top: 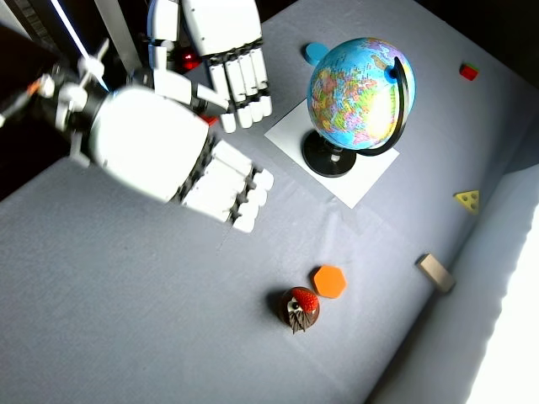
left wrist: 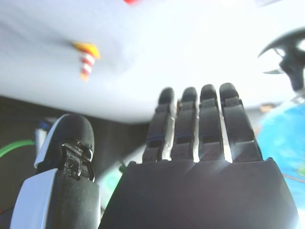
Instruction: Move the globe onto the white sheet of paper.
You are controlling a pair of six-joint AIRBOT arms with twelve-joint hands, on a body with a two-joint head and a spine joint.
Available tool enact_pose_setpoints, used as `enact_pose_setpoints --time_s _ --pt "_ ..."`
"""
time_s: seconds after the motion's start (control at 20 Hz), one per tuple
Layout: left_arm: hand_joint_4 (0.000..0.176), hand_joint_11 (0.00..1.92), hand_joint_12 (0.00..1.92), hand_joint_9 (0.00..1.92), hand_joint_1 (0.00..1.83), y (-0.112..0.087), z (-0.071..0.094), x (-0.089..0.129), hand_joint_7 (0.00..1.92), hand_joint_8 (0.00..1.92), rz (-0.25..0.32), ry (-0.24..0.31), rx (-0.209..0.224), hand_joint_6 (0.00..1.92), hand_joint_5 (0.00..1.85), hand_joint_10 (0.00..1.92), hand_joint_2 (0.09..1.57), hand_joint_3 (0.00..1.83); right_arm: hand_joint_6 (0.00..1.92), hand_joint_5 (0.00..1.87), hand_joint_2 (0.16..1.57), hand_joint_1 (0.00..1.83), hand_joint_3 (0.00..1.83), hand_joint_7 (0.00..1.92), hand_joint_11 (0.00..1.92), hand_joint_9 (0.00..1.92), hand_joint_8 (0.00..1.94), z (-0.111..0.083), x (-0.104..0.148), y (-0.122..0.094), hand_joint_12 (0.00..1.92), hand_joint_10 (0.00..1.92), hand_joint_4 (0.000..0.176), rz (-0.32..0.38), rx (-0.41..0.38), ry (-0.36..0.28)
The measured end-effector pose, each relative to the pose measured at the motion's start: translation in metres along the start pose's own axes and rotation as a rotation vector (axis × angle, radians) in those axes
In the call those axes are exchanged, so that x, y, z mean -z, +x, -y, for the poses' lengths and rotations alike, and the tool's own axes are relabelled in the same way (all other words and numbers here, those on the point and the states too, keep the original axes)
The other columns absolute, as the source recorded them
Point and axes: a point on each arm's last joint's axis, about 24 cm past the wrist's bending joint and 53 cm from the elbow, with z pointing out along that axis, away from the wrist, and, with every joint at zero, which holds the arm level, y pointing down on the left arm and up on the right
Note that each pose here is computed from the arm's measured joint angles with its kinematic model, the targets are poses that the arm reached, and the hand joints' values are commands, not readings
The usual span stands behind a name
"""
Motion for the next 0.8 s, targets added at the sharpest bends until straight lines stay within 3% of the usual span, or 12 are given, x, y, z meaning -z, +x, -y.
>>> enact_pose_setpoints --time_s 0.05,0.1,0.15,0.3,0.45,0.5,0.55,0.65,0.8 --pt "0.0 0.09 1.59 0.48 0.01 -0.003 -0.002 -0.002 0.71 0.7 0.006 -0.01 -0.001 0.66 0.55 1.11 1.38 0.0 0.81 0.62 1.16 0.05 0.0 0.91 0.14 0.59 0.23 0.001 0.0 -0.003 1.6 0.89 0.0 0.013 0.006 0.003" --pt "0.0 0.18 1.78 0.48 0.04 -0.005 -0.006 -0.004 0.66 1.04 0.007 -0.025 0.008 1.02 0.52 1.42 1.4 0.0 0.98 0.63 1.17 0.07 0.0 0.87 0.26 0.6 0.53 0.002 0.0 -0.006 1.69 1.11 0.0 0.026 0.012 0.007" --pt "0.0 0.26 1.89 0.51 0.08 -0.009 -0.012 -0.006 0.69 1.2 0.009 -0.045 0.021 1.2 0.54 1.58 1.41 0.0 1.06 0.67 1.17 0.11 0.0 0.82 0.33 0.6 0.81 0.002 0.0 -0.009 1.77 1.28 0.0 0.035 0.016 0.008" --pt "0.0 0.46 1.92 0.61 0.2 -0.031 -0.013 -0.006 0.78 1.45 0.058 -0.039 0.004 1.4 0.69 1.81 1.43 0.0 1.34 0.75 1.24 0.24 0.01 0.83 0.55 0.68 1.38 -0.001 0.0 -0.01 1.92 1.7 0.0 0.047 0.024 -0.01" --pt "0.0 0.71 1.92 0.84 0.41 -0.032 -0.01 -0.007 0.94 1.65 0.053 -0.022 -0.001 1.47 0.83 1.92 1.45 0.0 1.63 0.77 1.33 0.49 0.02 0.89 0.71 0.81 1.57 -0.008 0.001 -0.015 1.92 1.8 0.0 0.076 0.04 -0.048" --pt "0.0 0.82 1.92 0.94 0.51 -0.032 -0.008 -0.008 0.99 1.72 0.05 -0.01 -0.014 1.57 0.86 1.92 1.44 0.0 1.67 0.62 1.31 0.75 0.11 0.92 0.77 0.85 1.65 -0.009 0.002 -0.015 1.92 1.88 0.026 0.08 0.034 -0.057" --pt "0.0 0.93 1.92 1.02 0.63 -0.034 -0.004 -0.009 1.06 1.76 0.053 0.004 -0.02 1.65 0.89 1.92 1.43 0.0 1.71 0.62 1.16 0.85 0.42 0.94 0.85 0.93 1.74 -0.013 0.002 -0.015 1.92 1.91 0.0 0.087 0.045 -0.078" --pt "0.0 1.01 1.92 1.1 0.74 -0.038 0.002 -0.008 1.09 1.83 0.072 0.03 -0.039 1.72 0.89 1.92 1.43 0.0 1.82 0.65 0.97 0.95 0.85 0.99 0.97 1.01 1.83 -0.016 0.003 -0.016 1.92 1.92 0.0 0.093 0.049 -0.094" --pt "0.0 1.01 1.92 1.1 0.77 -0.043 0.008 -0.009 1.09 1.88 0.088 0.049 -0.042 1.79 0.91 1.92 1.44 0.0 1.85 0.68 0.91 0.96 0.97 1.06 1.06 1.07 1.83 -0.021 0.005 -0.015 1.92 1.92 0.0 0.109 0.065 -0.134"
